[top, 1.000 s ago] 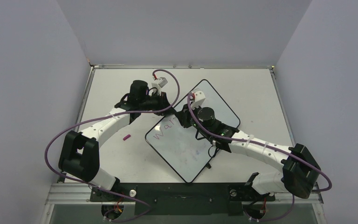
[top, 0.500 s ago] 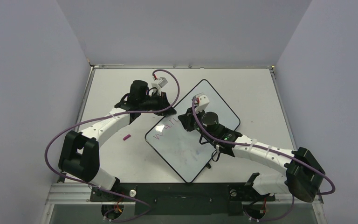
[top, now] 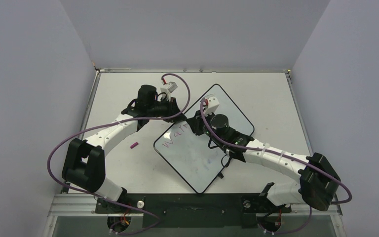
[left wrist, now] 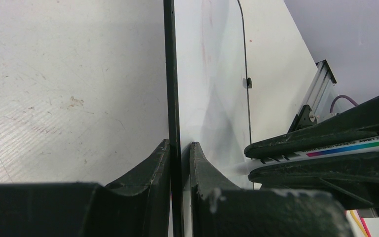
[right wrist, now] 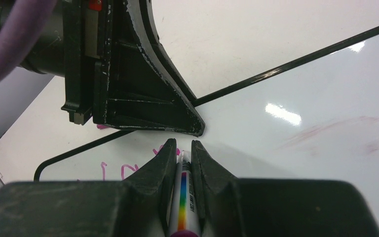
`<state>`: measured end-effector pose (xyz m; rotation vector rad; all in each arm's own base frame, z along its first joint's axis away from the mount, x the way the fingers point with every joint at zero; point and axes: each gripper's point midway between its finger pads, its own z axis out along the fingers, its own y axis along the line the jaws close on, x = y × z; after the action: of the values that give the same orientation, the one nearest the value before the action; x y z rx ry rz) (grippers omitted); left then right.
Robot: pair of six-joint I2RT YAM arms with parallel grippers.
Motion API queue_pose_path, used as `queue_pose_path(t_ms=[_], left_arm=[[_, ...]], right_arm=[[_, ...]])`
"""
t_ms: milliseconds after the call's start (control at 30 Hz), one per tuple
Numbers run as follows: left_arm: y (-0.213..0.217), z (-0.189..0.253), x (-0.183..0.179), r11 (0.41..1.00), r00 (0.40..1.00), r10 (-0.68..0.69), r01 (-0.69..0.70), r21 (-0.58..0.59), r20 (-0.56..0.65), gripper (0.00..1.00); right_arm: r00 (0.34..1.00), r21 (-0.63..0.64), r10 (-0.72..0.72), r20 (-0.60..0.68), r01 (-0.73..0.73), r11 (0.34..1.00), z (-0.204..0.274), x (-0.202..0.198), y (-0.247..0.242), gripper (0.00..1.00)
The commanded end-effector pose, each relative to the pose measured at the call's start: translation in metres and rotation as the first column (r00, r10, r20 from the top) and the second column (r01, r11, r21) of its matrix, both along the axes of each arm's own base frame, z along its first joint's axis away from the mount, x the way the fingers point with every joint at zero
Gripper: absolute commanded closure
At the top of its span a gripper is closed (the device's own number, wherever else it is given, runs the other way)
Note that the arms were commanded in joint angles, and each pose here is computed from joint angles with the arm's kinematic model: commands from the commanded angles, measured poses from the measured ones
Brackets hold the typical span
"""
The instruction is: Write a sentence on the whiteboard
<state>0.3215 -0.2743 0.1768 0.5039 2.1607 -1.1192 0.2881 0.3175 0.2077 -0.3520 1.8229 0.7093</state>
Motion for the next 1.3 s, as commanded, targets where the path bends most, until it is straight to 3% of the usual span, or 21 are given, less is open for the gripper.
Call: queue_pose_path(t_ms=[0, 767, 1267], left_arm=[[0.010, 0.001, 0.012, 0.998, 0.993, 0.020, -0.027, 0.064, 0.112, 1.00], [0.009, 0.004, 0.013, 0.998, 0.993, 0.020, -0.028, 0.059, 0.119, 1.00], [0.009, 0.002, 0.014, 0.998, 0.993, 0.023, -0.030, 0.060, 0.115, 1.00]], right_arm=[[1.000, -0.004, -0.022, 0.016, 0.022, 1.000, 0.011, 0.012, 0.001, 1.00], [0.997, -0.050, -0.080, -0.024, 0.078, 0.996, -0.012, 0.007, -0.025, 1.00], [0.997, -0.035, -0.076, -0.017, 0.075, 0.997, -0.004, 0.008, -0.023, 1.00]])
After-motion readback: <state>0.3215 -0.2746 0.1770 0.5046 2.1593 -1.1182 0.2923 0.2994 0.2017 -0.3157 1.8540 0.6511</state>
